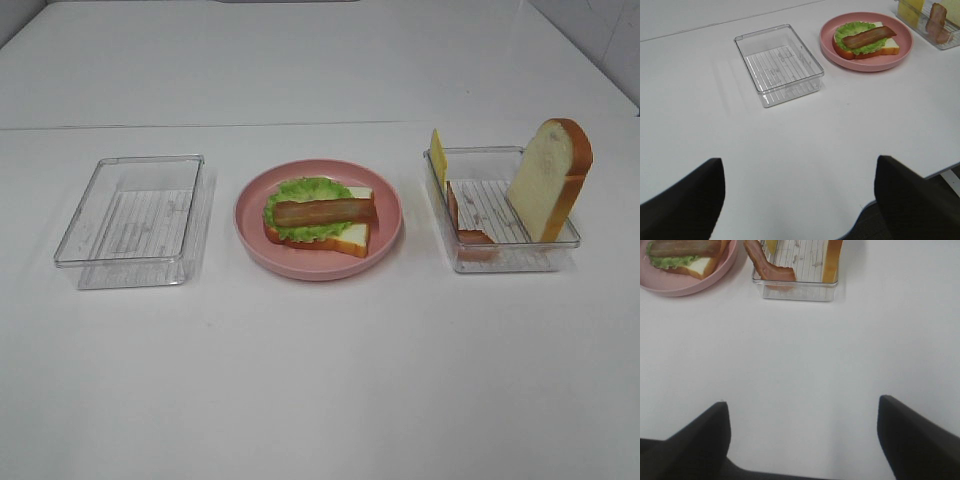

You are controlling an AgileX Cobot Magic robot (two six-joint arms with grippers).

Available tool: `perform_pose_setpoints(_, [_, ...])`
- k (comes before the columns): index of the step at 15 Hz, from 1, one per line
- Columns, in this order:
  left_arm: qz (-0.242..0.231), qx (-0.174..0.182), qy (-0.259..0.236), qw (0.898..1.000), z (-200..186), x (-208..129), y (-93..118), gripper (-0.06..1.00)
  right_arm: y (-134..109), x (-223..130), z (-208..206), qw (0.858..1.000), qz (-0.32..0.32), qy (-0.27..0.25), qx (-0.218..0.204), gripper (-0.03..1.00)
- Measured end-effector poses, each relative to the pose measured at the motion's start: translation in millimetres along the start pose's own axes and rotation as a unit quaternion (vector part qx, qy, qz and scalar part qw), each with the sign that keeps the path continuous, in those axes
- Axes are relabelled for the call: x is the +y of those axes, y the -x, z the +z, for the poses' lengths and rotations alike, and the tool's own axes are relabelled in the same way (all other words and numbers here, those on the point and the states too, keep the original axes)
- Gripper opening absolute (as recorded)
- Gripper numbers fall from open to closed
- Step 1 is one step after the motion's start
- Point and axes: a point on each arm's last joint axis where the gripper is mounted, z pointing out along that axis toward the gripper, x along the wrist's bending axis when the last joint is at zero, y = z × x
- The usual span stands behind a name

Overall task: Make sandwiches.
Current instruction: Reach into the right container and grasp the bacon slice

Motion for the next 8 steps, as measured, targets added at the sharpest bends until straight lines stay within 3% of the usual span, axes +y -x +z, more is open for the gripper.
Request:
perform_pose_setpoints(3, [0.0,0.0,0.0,1.0,0.0,0.0,0.0,0.78,6.0,54.0,34.8,0.999,0.008,-0.05,0.003,0.76])
perform_pose_setpoints(8, [0.0,0.0,0.0,1.0,0.0,0.0,0.1,0.78,7.2,123.2,90.4,0.992,0.045,-0.112,0.042,0.76])
